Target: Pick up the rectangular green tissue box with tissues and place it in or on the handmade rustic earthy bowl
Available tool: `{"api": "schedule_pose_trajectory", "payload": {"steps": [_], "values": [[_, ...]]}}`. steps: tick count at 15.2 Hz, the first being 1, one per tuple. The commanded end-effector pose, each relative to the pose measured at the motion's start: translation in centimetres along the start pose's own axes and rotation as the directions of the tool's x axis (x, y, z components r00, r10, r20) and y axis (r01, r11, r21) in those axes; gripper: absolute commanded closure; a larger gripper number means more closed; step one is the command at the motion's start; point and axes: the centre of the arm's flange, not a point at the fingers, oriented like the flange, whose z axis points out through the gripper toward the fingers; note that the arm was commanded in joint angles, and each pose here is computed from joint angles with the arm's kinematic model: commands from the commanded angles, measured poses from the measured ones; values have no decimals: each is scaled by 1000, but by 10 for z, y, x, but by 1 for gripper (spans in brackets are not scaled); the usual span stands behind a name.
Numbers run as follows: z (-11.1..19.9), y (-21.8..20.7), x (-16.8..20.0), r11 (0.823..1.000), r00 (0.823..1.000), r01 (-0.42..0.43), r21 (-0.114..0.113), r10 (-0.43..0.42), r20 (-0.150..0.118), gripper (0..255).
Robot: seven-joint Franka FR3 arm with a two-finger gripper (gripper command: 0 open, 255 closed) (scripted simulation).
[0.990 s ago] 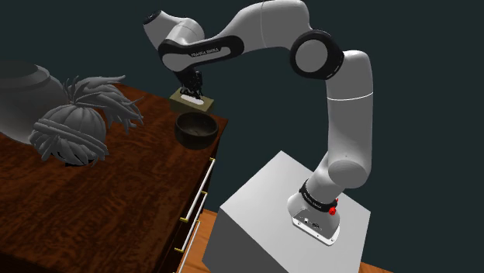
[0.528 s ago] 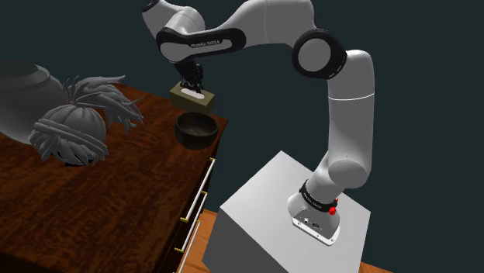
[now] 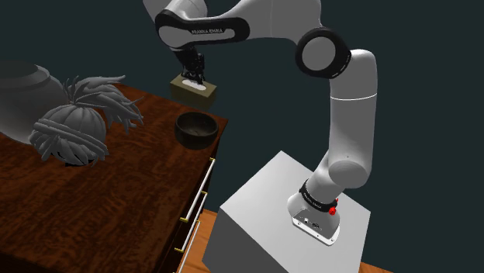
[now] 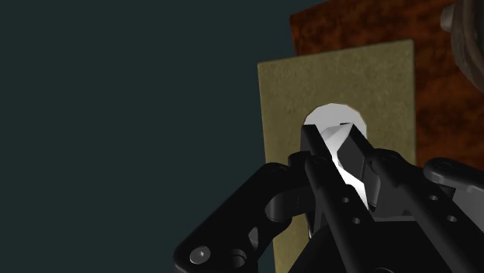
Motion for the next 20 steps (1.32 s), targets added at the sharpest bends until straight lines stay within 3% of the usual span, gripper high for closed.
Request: {"api": "schedule_pose_trajectory", "payload": {"steps": [1,17,20], "values": [[-9,5,-2,1000,1000,0,0,0,0,255],[-78,44,-24,1000,1000,0,0,0,0,255],[-92,23,-55,1000,1000,0,0,0,0,255]]}}
